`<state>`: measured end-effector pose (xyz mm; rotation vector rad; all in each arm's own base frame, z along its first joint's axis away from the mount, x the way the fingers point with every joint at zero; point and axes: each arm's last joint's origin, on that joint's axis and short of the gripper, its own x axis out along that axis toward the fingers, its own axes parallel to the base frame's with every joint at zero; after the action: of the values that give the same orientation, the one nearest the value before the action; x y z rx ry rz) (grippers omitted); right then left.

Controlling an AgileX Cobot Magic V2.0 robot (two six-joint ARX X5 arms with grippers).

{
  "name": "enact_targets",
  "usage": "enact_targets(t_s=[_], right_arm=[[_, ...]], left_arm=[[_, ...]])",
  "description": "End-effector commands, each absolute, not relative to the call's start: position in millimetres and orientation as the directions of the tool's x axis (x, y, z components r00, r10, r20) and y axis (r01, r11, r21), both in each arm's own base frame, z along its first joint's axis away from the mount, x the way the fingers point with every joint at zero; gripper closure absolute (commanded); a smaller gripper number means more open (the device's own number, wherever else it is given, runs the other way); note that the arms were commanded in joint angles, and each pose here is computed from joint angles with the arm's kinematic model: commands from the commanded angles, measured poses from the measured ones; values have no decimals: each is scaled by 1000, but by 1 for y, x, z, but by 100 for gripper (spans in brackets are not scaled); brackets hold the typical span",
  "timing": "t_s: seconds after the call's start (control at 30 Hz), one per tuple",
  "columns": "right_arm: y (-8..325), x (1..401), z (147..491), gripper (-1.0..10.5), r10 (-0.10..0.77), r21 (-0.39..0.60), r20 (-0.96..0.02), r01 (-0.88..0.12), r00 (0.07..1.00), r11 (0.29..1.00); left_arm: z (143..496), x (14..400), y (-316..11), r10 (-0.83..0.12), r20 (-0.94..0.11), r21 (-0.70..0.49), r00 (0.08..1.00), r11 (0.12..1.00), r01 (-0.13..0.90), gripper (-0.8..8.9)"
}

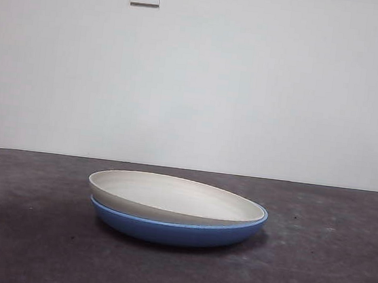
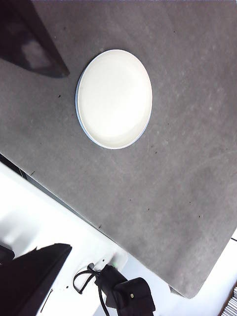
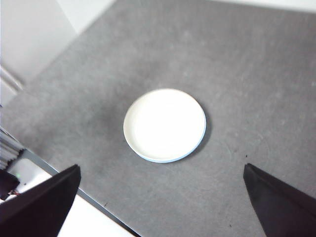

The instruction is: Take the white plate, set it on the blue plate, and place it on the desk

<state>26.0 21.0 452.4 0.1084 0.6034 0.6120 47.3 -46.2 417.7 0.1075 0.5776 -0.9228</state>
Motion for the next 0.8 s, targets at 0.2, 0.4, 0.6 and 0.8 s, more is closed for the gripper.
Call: enact_targets(t_s=[0.2,0.4,0.6,0.8], right_arm=[[7,5,414,340,552,296,-570,-474,608,829],[9,7,397,361,536,292,-608,-463,586,837],[9,8,396,929,523,282,-614,-454,591,845],[9,8,396,928,511,273,-614,-445,602,853]], left_arm=[[421,48,-47,-728,-502,-155,467,607,780,187],[421,48,-47,-728,-502,-154,467,606,780,195],[420,48,-47,-726,-507,-148,464,604,783,697],[420,48,-47,-727,-506,-149,465,604,783,784]])
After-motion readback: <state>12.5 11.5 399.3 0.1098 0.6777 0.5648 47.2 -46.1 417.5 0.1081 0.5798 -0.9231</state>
